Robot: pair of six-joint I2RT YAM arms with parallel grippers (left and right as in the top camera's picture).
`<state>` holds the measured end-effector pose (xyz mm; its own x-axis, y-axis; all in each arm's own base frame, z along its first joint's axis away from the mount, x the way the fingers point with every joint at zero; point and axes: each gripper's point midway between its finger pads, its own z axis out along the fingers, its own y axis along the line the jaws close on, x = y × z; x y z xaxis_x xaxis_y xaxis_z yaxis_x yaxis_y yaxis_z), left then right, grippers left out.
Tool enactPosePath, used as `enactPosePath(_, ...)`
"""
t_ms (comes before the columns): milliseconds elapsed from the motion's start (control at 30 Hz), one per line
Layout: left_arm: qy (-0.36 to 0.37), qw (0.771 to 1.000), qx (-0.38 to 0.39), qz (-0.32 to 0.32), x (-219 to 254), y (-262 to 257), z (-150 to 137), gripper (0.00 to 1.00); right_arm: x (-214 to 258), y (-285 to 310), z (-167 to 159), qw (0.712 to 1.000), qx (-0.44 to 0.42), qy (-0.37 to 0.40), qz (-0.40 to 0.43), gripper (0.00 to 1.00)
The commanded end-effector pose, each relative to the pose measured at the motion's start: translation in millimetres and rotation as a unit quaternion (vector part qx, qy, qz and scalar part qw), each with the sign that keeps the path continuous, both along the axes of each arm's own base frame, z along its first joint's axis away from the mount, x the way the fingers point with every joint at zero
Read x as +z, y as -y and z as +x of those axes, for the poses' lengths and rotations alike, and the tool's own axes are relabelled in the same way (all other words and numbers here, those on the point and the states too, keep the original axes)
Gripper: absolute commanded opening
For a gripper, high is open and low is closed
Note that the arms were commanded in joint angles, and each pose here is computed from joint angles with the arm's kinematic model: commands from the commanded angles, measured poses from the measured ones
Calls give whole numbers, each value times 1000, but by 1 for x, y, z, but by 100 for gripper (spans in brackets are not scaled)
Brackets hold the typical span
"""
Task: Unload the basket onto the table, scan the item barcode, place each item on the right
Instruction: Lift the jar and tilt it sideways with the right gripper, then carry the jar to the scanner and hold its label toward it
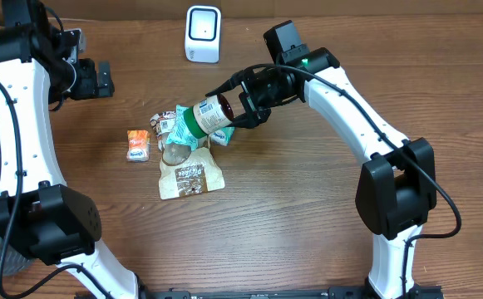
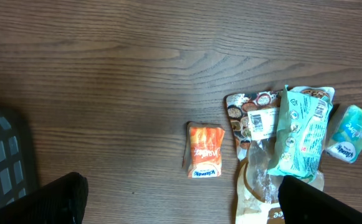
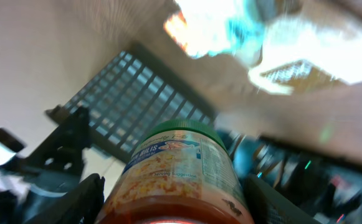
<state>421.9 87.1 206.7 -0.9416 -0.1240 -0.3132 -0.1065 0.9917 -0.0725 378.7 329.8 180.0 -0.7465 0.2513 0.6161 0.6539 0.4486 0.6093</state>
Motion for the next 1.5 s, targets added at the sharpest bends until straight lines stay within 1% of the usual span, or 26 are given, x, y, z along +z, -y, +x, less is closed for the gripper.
enactPosePath(0, 7, 1000, -16, 0, 5, 5, -1, 100, -5, -6, 15, 979, 56, 189, -50, 12)
enactPosePath(33, 7, 1000, -16, 0, 5, 5, -1, 100, -8, -6, 19, 968, 72, 230, -64, 14)
enactPosePath(67, 7, 1000, -16, 0, 5, 5, -1, 100, -13, -6, 24, 951, 95, 282, -87, 16)
enactPosePath(100, 7, 1000, -16, 0, 5, 5, -1, 100, -20, -4, 29, 927, 121, 334, -117, 21)
enactPosePath(133, 7, 1000, -16, 0, 5, 5, -1, 100, -33, 5, 40, 886, 148, 395, -192, 28)
enactPosePath(167, 7, 1000, -16, 0, 5, 5, -1, 99, -39, 13, 48, 865, 149, 415, -240, 28)
enactPosePath(200, 7, 1000, -16, 0, 5, 5, -1, 100, -42, 18, 53, 851, 148, 425, -272, 27)
enactPosePath(233, 7, 1000, -16, 0, 5, 5, -1, 100, -44, 24, 59, 834, 147, 436, -303, 23)
enactPosePath(300, 7, 1000, -16, 0, 5, 5, -1, 100, -43, 29, 68, 804, 153, 464, -340, 18)
enactPosePath(333, 7, 1000, -16, 0, 5, 5, -1, 99, -41, 30, 73, 788, 156, 479, -353, 18)
enactPosePath(367, 7, 1000, -16, 0, 5, 5, -1, 100, -38, 30, 77, 777, 158, 492, -360, 18)
enactPosePath(433, 7, 1000, -16, 0, 5, 5, -1, 100, -30, 27, 88, 752, 158, 524, -368, 14)
enactPosePath(567, 7, 1000, -16, 0, 5, 5, -1, 100, -9, 14, 108, 720, 139, 582, -351, 14)
enactPosePath(667, 7, 1000, -16, 0, 5, 5, -1, 100, 16, 3, 126, 691, 108, 631, -335, 14)
enactPosePath(733, 7, 1000, -16, 0, 5, 5, -1, 100, 36, -3, 140, 659, 83, 670, -332, 13)
enactPosePath(800, 7, 1000, -16, 0, 5, 5, -1, 99, 56, -4, 156, 625, 48, 702, -339, 13)
enactPosePath(867, 7, 1000, -16, 0, 5, 5, -1, 100, 74, -4, 171, 584, 18, 733, -347, 13)
enactPosePath(967, 7, 1000, -16, 0, 5, 5, -1, 100, 88, -8, 188, 526, -6, 772, -357, 13)
enactPosePath(1000, 7, 1000, -16, 0, 5, 5, -1, 100, 90, -9, 193, 505, -9, 784, -362, 14)
enactPosePath(1033, 7, 1000, -16, 0, 5, 5, -1, 100, 93, -10, 199, 475, -13, 799, -370, 15)
enactPosePath(1133, 7, 1000, -16, 0, 5, 5, -1, 100, 95, -14, 211, 407, -21, 827, -387, 17)
enactPosePath(1200, 7, 1000, -16, 0, 5, 5, -1, 99, 93, -17, 215, 366, -22, 842, -395, 22)
enactPosePath(1233, 7, 1000, -16, 0, 5, 5, -1, 100, 90, -18, 217, 350, -22, 847, -398, 24)
enactPosePath(1300, 7, 1000, -16, 0, 5, 5, -1, 100, 84, -20, 220, 337, -35, 853, -396, 25)
enactPosePath(1367, 7, 1000, -16, 0, 5, 5, -1, 100, 73, -15, 227, 333, -44, 854, -399, 27)
enactPosePath(1467, 7, 1000, -16, 0, 5, 5, -1, 100, 66, -6, 234, 328, -52, 854, -402, 27)
